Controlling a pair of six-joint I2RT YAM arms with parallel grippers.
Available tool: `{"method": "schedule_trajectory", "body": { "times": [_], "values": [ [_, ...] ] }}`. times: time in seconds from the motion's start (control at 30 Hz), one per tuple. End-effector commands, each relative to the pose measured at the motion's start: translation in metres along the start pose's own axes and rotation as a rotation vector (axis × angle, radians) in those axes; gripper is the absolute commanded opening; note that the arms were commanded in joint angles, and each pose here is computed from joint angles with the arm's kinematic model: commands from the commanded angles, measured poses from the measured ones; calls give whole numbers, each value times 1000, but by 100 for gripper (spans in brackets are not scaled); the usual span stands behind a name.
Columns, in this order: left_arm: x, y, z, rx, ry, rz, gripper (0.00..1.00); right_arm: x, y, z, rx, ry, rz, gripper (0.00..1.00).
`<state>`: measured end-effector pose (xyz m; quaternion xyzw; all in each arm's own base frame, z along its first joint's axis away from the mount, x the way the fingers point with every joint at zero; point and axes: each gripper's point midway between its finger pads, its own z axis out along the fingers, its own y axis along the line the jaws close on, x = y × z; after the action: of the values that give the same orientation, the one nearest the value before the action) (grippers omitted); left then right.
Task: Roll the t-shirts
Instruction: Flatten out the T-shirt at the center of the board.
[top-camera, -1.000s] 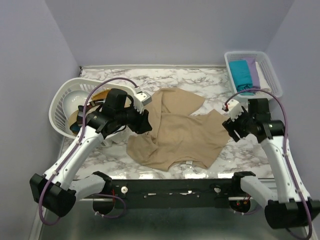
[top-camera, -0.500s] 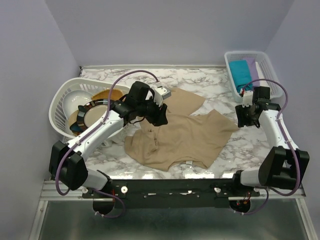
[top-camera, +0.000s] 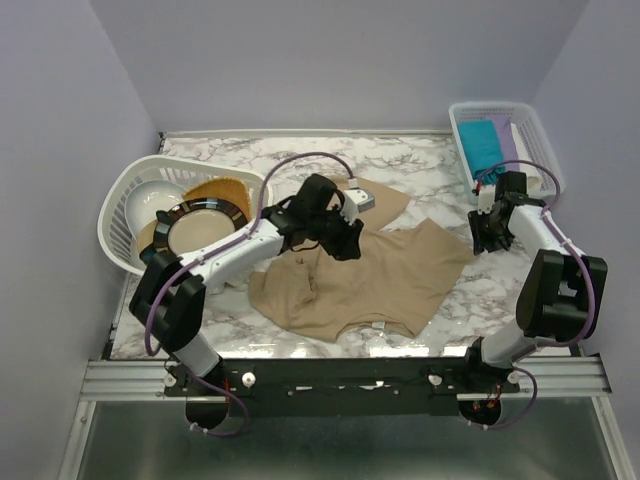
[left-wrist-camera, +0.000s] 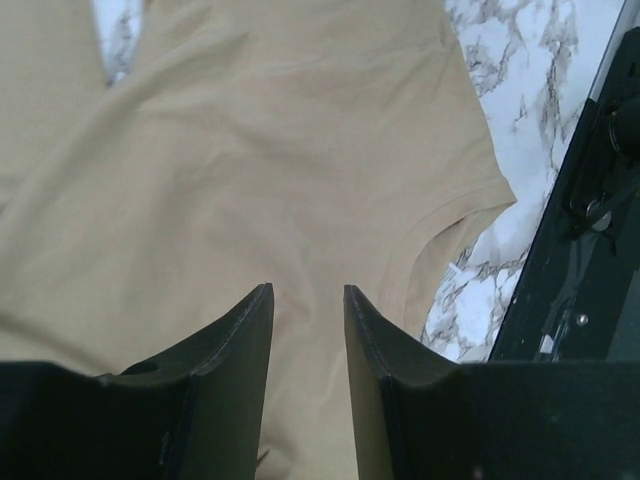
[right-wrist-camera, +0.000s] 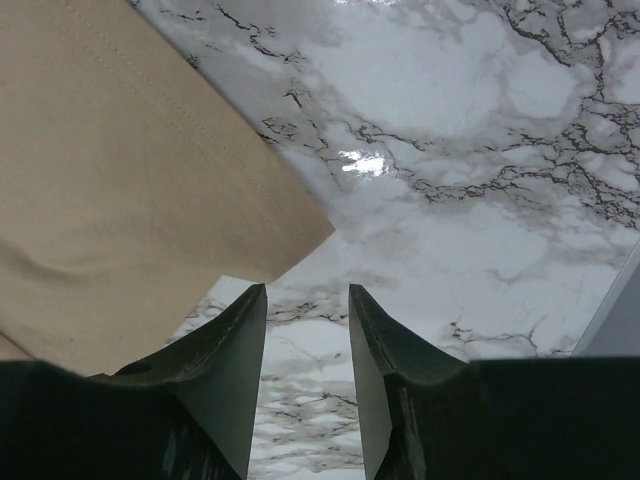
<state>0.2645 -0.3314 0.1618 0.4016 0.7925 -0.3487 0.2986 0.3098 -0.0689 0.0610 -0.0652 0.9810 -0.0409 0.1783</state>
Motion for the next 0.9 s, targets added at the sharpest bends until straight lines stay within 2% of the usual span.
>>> {"method": "schedule_trajectory", "body": {
  "times": [0.0,0.03,0.07,0.17,0.27,0.47,0.53,0.67,0.8,0.83,0.87],
  "values": [
    [5,-22,63,95,11,70,36,-18,-11,-9,34,-50,-29,48],
    [9,-25,71,104,24,73,32,-13,-9,-7,26,-31,-29,48],
    [12,-27,79,110,33,77,24,-9,-7,-6,21,-18,-29,48],
    [49,-24,95,108,125,44,12,1,-4,1,6,27,-21,48],
    [89,-16,93,85,215,28,8,5,4,2,-37,45,-11,49],
    [159,-13,60,47,398,2,5,9,12,-1,-71,51,18,49],
    [158,-15,53,42,378,-79,4,10,19,1,-102,51,35,49],
    [157,-16,42,20,394,-70,4,12,20,7,-106,70,41,49],
    [169,-19,30,35,475,-67,5,12,23,13,-129,94,36,48],
    [167,-20,29,39,472,-62,6,13,25,14,-136,99,29,48],
    [165,-21,29,39,469,-61,12,13,26,15,-138,102,23,48]
  ]
}}
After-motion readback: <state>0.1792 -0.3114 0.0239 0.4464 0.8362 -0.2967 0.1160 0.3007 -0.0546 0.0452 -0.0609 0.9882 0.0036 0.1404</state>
